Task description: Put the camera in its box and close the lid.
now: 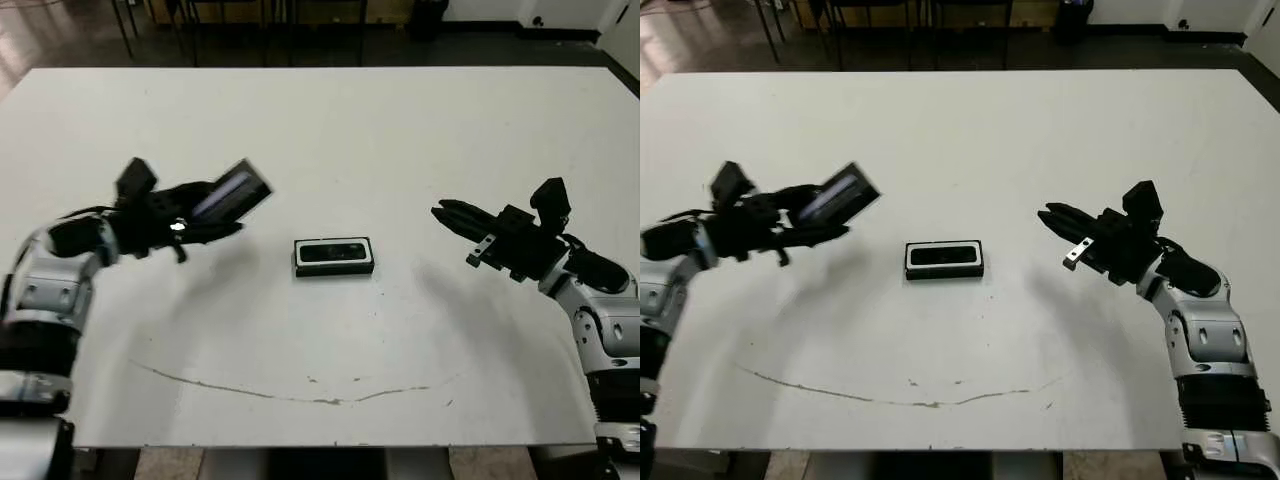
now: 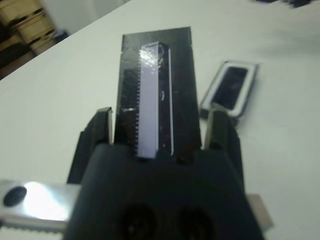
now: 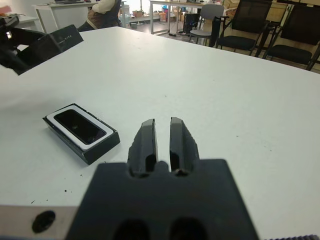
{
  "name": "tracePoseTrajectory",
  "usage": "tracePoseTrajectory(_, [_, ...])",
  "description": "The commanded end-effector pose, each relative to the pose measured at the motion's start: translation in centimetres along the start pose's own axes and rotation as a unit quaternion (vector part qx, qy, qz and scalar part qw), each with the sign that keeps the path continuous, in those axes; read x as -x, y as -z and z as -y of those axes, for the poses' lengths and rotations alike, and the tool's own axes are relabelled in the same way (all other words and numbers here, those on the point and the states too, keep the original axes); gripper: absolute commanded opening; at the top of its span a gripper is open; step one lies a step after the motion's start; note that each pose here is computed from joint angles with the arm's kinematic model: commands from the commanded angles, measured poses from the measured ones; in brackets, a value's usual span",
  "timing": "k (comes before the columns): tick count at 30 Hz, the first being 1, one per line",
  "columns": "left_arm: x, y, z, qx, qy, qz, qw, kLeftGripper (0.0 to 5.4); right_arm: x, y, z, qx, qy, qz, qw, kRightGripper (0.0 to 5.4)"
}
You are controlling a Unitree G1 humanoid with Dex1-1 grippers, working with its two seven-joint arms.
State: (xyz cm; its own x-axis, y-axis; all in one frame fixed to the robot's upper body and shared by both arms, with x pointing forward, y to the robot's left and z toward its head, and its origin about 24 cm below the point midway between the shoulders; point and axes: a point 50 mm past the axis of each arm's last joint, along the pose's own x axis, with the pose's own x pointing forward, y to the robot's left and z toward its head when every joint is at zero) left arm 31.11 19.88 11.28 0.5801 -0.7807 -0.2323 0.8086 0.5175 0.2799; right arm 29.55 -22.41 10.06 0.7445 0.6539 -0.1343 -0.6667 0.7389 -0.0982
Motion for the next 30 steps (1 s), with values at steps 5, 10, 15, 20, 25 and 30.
tracePoseTrajectory(5, [-3.0,-0.3,1.7,-0.017,0.096,-0.033,0.995,1.58,0.4,0.2,0.4,-0.018,0.002,0.001,1.0,0.0])
tracePoseTrajectory(10, [-4.3,0.1,2.5,-0.036,0.154,-0.053,0.986,1.58,0.6,0.3,0.5,-0.026,0.004,0.001,1.0,0.0])
tracePoseTrajectory(15, [-5.1,0.5,3.2,-0.055,0.199,-0.089,0.974,1.58,0.5,0.5,0.5,-0.033,0.002,0.004,0.999,0.0])
tracePoseTrajectory(20, [-5.6,0.9,3.6,-0.047,0.2,-0.095,0.974,1.58,0.6,0.6,0.5,-0.033,0.004,-0.001,0.999,0.0])
tracePoseTrajectory(25, [-5.6,1.0,3.3,-0.06,0.183,-0.095,0.977,1.58,0.6,0.6,0.6,-0.024,0.004,-0.003,1.0,0.0])
tracePoseTrajectory(30, [-5.5,1.1,3.0,-0.055,0.17,-0.09,0.98,1.58,0.5,0.8,0.5,-0.027,0.001,-0.006,1.0,0.0])
